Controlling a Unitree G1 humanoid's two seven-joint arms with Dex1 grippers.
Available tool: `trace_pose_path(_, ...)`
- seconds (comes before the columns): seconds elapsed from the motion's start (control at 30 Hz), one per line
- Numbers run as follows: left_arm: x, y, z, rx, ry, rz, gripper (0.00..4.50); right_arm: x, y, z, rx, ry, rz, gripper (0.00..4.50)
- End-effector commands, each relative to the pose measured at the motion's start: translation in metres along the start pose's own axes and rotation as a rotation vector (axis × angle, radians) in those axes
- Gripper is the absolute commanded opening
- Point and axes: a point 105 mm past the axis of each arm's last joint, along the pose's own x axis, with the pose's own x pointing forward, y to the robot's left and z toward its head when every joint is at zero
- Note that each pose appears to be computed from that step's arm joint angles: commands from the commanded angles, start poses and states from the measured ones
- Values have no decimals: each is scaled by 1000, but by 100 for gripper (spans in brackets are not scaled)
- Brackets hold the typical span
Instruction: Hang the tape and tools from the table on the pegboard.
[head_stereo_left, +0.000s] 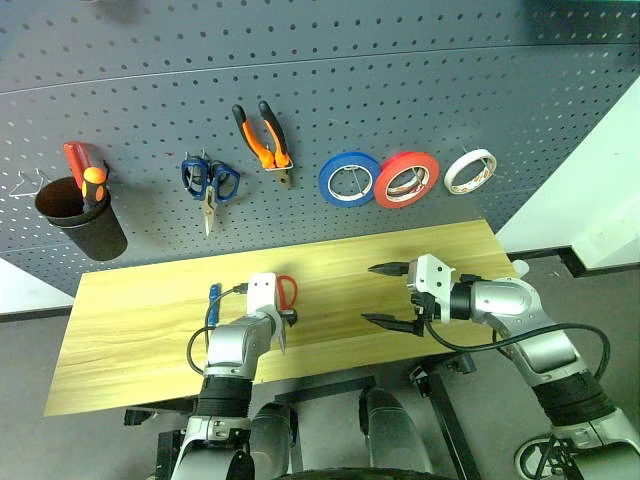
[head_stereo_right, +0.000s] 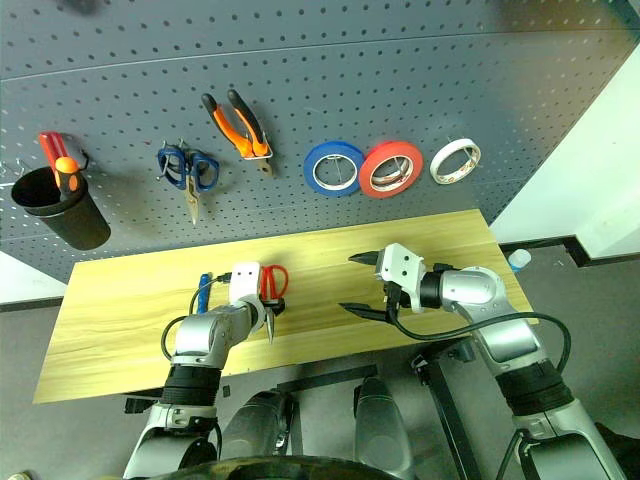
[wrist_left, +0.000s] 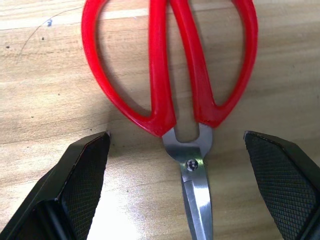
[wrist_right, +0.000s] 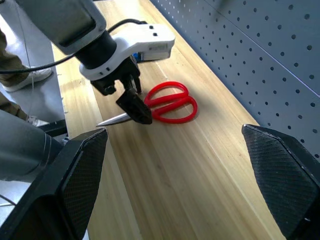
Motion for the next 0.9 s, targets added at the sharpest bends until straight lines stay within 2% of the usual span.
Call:
trace_pose_path(0.03,2,2,-12,-53,66,10,327,-4,-6,8,-37,-26,-35,450)
trace_pose_path(0.37,-1,0,-6,-99,72,5,2,1,-11,11,-60,-43,-48,450)
trace_pose_path(0.6,-8,-2,8,-76,16,-18,2,2,-11,12,-66,-50,-51,450)
trace_pose_path(0.77,-31,-1,39,-13,-160,-123,2,1,-11,17,-68,-80,-55,450)
trace_pose_path(0.83,-40,8,38,17,-180,-134,2,0,-9,22,-74,-108,-48,450)
trace_pose_path(0.9,-57,16,40,104,-274,-184,2,-1,-8,32,-55,-169,-50,450)
